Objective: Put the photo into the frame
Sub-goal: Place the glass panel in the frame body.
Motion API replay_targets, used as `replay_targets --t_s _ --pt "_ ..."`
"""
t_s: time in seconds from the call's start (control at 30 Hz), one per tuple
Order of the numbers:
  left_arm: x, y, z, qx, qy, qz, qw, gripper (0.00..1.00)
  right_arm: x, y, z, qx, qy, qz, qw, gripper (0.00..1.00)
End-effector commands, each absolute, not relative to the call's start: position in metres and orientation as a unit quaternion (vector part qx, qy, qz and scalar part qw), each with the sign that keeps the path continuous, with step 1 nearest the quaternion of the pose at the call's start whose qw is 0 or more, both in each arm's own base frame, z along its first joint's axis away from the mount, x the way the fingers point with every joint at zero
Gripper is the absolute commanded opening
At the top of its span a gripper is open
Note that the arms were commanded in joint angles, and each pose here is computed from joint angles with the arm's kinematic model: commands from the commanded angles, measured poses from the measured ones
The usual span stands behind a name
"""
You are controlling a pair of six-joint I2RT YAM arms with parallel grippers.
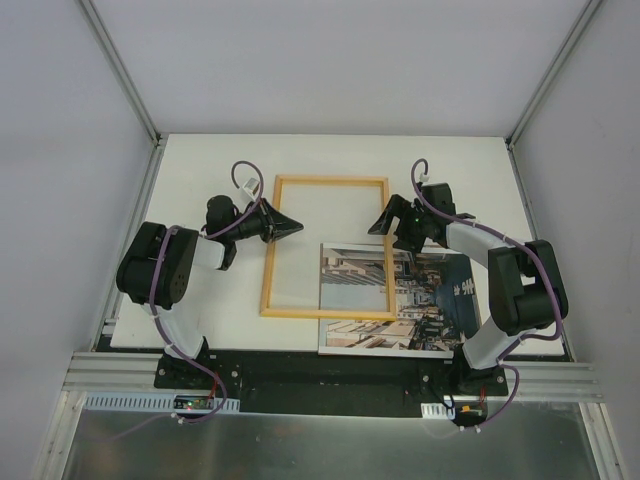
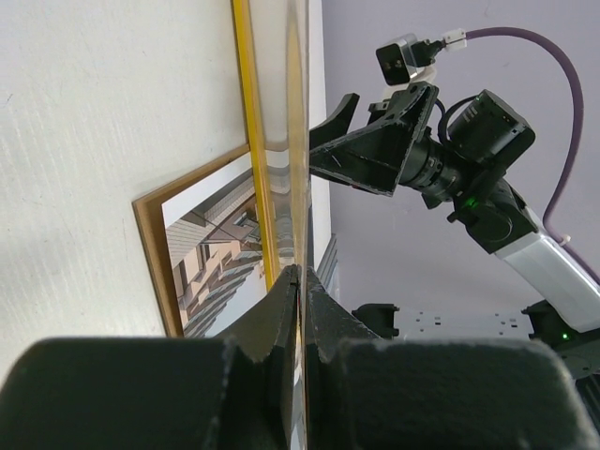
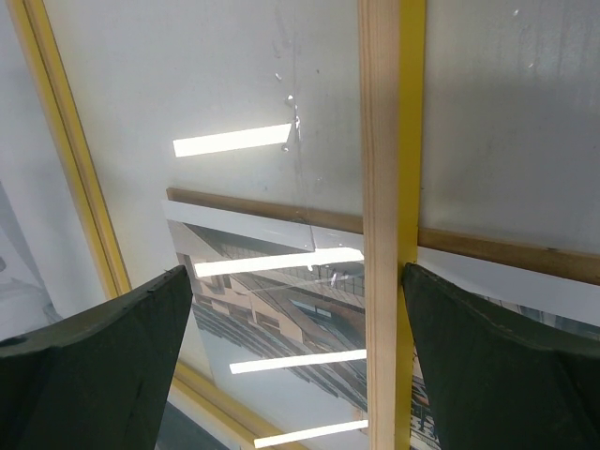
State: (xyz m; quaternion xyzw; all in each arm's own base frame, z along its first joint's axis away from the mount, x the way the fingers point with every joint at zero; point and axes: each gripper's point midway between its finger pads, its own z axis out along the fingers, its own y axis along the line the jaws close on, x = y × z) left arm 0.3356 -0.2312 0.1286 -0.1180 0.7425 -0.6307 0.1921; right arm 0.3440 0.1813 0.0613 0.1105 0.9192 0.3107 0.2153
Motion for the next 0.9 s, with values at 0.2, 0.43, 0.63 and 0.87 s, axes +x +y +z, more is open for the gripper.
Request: replay_targets --t_s 0.2,0.43,0.63,0.87 --pt "0.334 -0.238 0.135 -0.088 0.733 -0.641 0.209 0.00 0.350 0.191 0.079 0.095 0.910 0.331 0.233 0.96" --pt "0.334 -0.238 0.127 -0.091 0.739 -0.637 0.201 0.00 0.350 0.191 0.079 0.094 0.911 0.329 0.232 0.96" --pt "0.332 -0.238 0.121 -0.093 0.745 -0.633 0.192 0.00 0.350 0.192 0.079 0.092 0.911 0.328 0.232 0.96" --pt "0.332 -0.238 0.115 -0.095 0.751 -0.627 0.186 0.00 0.350 0.193 0.080 0.089 0.911 0.328 0.234 0.96"
